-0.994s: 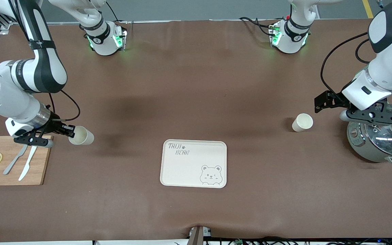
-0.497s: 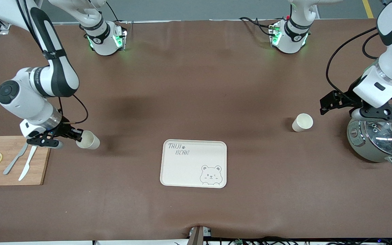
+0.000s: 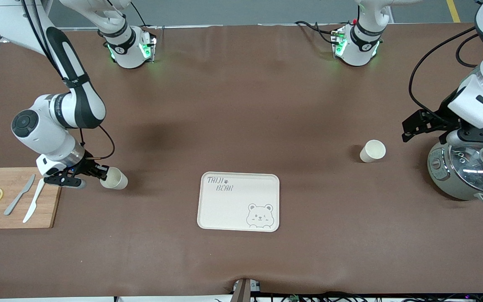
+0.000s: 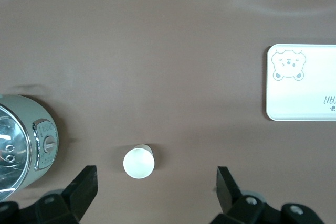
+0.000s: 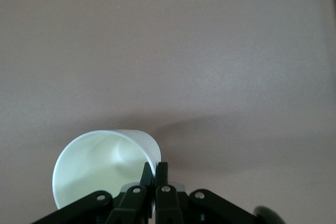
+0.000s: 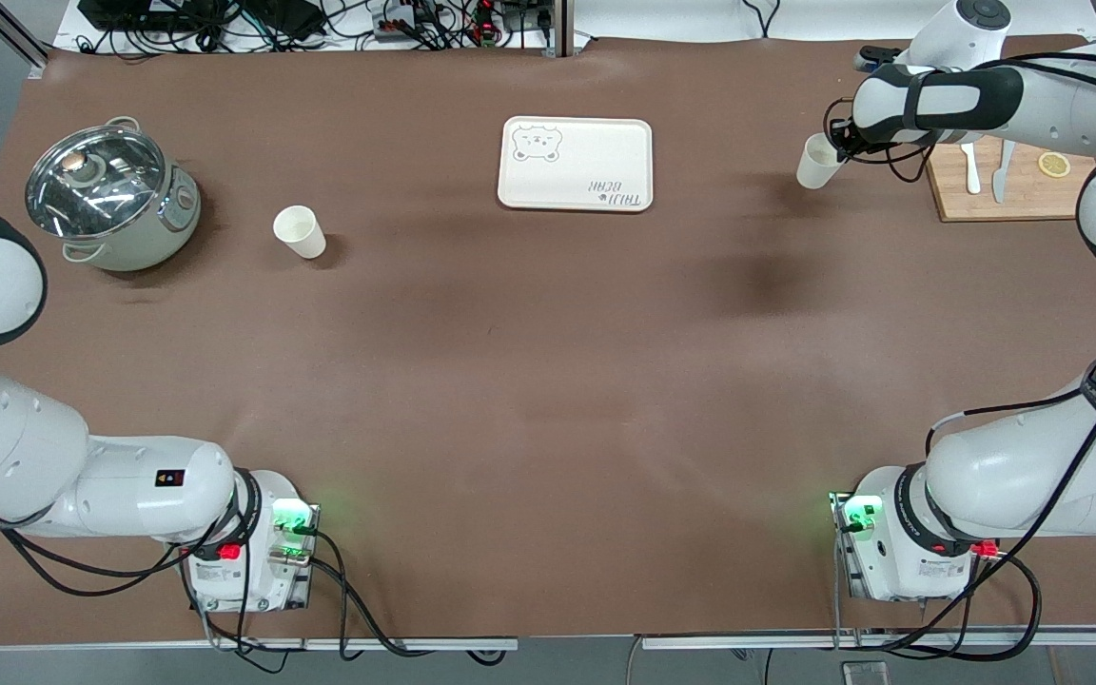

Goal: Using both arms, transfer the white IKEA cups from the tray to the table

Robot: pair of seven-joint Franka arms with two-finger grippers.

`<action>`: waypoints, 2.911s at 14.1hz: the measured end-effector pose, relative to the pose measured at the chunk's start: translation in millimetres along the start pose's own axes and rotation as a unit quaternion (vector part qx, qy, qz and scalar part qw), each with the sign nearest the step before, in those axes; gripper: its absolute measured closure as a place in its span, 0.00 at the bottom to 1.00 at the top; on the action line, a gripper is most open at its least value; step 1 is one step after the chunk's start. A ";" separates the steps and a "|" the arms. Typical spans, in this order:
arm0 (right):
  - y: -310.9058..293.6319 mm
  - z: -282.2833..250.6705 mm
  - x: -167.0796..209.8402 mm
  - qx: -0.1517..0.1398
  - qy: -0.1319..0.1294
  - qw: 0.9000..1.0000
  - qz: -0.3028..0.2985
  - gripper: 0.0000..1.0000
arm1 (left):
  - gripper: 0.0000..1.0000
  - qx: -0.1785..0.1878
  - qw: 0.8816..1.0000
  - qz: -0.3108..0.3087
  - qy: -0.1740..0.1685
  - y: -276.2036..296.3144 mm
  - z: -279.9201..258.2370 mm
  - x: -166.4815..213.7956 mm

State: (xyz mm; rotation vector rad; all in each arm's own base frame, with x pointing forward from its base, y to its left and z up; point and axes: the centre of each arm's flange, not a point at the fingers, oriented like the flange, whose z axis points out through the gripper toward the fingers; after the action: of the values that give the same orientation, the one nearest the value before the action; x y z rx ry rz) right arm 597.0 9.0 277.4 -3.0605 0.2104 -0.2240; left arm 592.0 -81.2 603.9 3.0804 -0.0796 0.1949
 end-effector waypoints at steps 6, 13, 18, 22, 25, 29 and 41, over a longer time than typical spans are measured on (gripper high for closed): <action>2.4 20.8 0.0 0.001 0.010 1.000 0.001 0.96 | 0.00 0.001 1.000 0.003 -0.007 -0.2 -1.1 -1.5; 3.2 30.9 -0.6 0.002 0.013 1.000 0.002 0.96 | 0.00 0.001 1.000 0.005 -0.009 -5.5 -2.4 -1.6; 3.7 36.4 -1.4 0.002 0.013 1.000 0.002 0.96 | 0.00 0.010 1.000 0.009 -0.025 -7.3 2.3 -4.2; 4.9 36.3 -1.1 0.001 0.013 1.000 0.003 0.71 | 0.00 0.014 0.999 0.012 -0.040 -8.3 6.1 -7.1; 7.0 36.2 -0.8 0.001 0.014 1.000 0.003 0.41 | 0.00 0.015 0.999 0.012 -0.051 -8.6 8.4 -9.3; 11.6 30.3 3.0 -0.001 0.016 1.000 -0.010 0.01 | 0.00 0.015 0.998 0.012 -0.062 -8.9 11.1 -11.3; 0.8 -242.4 13.6 -0.035 -0.060 0.997 -0.034 0.00 | 0.00 0.015 0.998 0.012 -0.068 -9.2 16.2 -10.9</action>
State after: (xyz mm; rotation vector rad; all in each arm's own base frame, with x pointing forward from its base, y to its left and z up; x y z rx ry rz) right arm 574.1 -7.2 518.6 -3.1396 0.1094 -0.0352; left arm 583.7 -72.4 586.0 3.1210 -0.1198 -0.0124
